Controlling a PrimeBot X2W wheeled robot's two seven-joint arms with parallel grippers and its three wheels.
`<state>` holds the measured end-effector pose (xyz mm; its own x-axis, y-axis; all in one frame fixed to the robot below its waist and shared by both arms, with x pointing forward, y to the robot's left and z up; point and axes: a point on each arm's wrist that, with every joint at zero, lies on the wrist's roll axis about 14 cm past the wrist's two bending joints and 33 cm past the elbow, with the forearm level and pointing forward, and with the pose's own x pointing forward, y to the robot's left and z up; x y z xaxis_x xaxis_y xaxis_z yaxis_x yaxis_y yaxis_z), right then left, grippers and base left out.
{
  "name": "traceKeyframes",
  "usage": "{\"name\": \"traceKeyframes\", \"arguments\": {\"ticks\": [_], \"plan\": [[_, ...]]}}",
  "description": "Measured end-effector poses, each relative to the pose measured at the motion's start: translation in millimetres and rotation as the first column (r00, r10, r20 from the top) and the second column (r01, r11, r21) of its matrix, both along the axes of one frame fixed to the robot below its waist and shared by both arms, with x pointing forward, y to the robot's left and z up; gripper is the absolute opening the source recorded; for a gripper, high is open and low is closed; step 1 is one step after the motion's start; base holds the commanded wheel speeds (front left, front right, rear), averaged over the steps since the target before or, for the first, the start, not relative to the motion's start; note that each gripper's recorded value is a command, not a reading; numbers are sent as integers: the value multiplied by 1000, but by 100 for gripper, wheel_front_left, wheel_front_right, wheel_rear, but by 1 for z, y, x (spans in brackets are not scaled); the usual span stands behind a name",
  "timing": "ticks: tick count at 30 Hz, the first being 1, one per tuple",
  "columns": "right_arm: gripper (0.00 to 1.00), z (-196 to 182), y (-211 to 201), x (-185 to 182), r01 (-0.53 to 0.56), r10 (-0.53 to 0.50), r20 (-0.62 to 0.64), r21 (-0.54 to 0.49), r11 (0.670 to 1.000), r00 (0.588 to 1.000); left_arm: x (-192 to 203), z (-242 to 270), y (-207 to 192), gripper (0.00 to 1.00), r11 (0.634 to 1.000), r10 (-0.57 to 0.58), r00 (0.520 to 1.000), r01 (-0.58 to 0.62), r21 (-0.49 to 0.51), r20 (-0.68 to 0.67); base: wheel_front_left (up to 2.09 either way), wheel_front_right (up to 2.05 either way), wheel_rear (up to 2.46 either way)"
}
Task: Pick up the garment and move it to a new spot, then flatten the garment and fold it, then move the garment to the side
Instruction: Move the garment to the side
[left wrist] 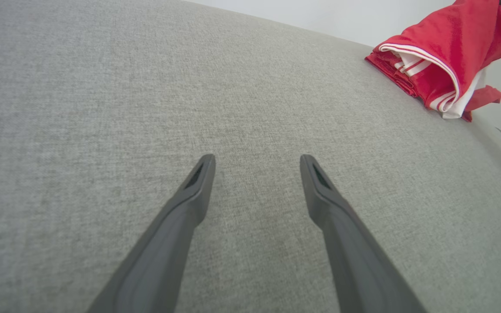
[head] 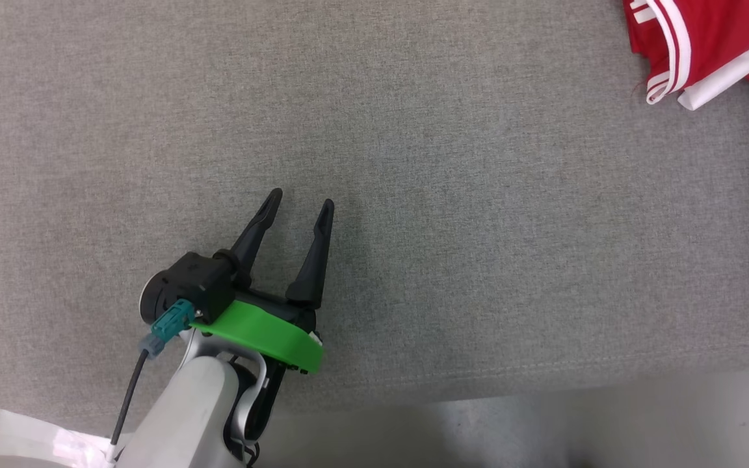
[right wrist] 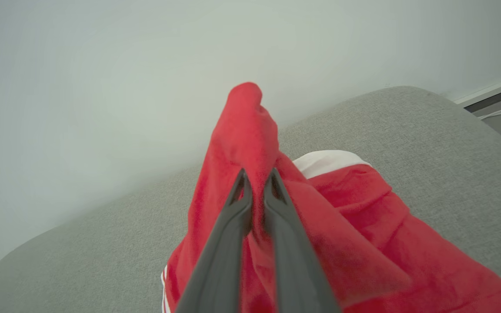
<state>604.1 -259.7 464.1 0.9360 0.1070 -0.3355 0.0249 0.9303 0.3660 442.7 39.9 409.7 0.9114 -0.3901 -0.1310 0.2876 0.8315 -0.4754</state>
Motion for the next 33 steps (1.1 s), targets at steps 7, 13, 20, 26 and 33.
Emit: {"name": "traceKeyframes", "arguments": {"ticks": [7, 13, 20, 26, 33], "plan": [[0, -1, 27, 0, -85, 85, 23, 5, 996, 996, 2, -1, 2, 100, 1000, 9, 1000, -9, 8, 1, 0, 0, 0], [0, 11, 50, -5, -164, 163, 58, 5, 986, 985, 3, 5, -3, 100, 1000, -3, 1000, 3, 2, 16, 0, 0, 0], [0, 26, 49, -14, -173, 173, 79, -9, 985, 982, 3, 15, -9, 100, 1000, -18, 999, 18, -8, 39, 0, 0, 0], [0, 39, 35, -20, -150, 152, 88, -22, 988, 985, 3, 21, -17, 100, 999, -35, 998, 36, -20, 53, 0, 0, 0], [0, 40, -6, -20, -31, 32, 66, -29, 999, 997, 4, 18, -22, 100, 999, -47, 998, 48, -25, 45, 0, 0, 0]]}}
